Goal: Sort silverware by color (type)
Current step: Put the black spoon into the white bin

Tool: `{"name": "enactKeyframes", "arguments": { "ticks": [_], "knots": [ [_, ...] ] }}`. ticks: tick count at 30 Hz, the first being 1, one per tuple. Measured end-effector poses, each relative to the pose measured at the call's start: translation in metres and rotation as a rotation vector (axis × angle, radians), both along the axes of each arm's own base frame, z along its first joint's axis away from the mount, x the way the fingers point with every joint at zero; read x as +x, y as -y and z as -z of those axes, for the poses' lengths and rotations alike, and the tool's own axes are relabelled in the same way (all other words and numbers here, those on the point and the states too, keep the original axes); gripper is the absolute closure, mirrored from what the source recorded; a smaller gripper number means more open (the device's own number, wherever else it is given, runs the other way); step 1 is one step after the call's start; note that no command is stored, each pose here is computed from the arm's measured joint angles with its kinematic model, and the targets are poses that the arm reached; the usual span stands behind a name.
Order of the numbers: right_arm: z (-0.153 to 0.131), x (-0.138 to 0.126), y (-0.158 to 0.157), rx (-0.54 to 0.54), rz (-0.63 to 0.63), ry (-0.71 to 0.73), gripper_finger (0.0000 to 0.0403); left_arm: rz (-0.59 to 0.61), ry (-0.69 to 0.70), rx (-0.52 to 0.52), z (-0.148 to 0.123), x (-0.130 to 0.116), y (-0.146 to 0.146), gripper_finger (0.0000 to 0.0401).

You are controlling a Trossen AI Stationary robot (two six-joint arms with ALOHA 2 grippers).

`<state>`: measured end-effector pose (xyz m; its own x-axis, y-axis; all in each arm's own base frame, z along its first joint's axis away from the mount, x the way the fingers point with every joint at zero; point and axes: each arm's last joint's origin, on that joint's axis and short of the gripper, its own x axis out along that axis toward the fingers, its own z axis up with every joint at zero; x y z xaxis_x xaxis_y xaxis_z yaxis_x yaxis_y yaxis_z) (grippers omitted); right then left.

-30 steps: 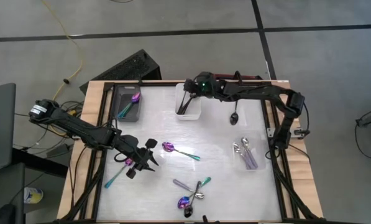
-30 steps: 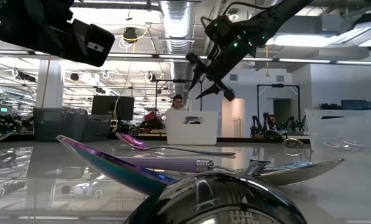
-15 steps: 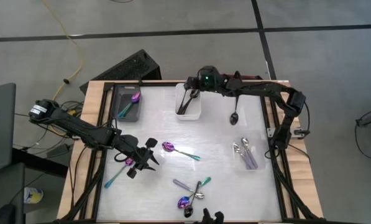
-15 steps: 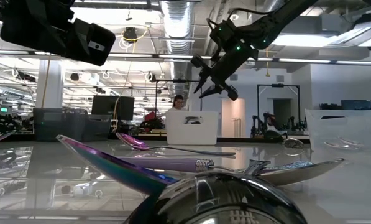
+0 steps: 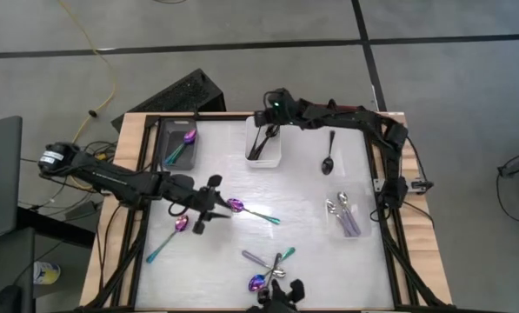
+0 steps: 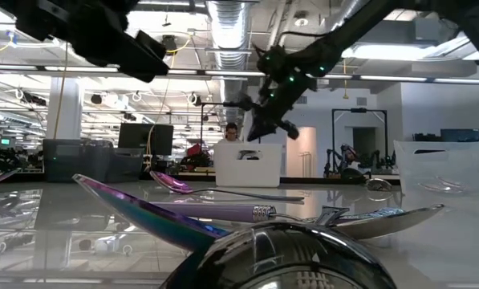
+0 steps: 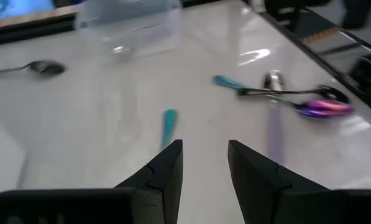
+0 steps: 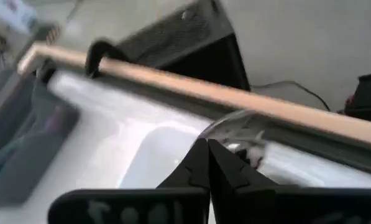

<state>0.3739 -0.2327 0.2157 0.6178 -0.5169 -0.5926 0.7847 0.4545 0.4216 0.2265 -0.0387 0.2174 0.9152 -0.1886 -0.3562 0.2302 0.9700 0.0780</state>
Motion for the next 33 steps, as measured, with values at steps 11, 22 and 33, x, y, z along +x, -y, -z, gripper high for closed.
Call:
{"name": "enactKeyframes", "arguments": {
  "ticks": [11, 22, 33],
  "knots": [
    [-0.028, 0.023, 0.016, -0.085, -0.046, -0.164, 0.0386, -0.042, -0.009, -0.030, 0.000, 0.002, -0.015, 0.0287],
    [-0.012, 0.012, 0.029, -0.043, -0.071, -0.260, 0.0386, -0.027, -0.031, -0.049, 0.002, 0.001, -0.015, 0.0287],
    [-0.011, 0.012, 0.026, -0.058, -0.149, -0.299, 0.0385, -0.020, -0.038, -0.030, 0.003, 0.001, -0.015, 0.0287]
  ]
}}
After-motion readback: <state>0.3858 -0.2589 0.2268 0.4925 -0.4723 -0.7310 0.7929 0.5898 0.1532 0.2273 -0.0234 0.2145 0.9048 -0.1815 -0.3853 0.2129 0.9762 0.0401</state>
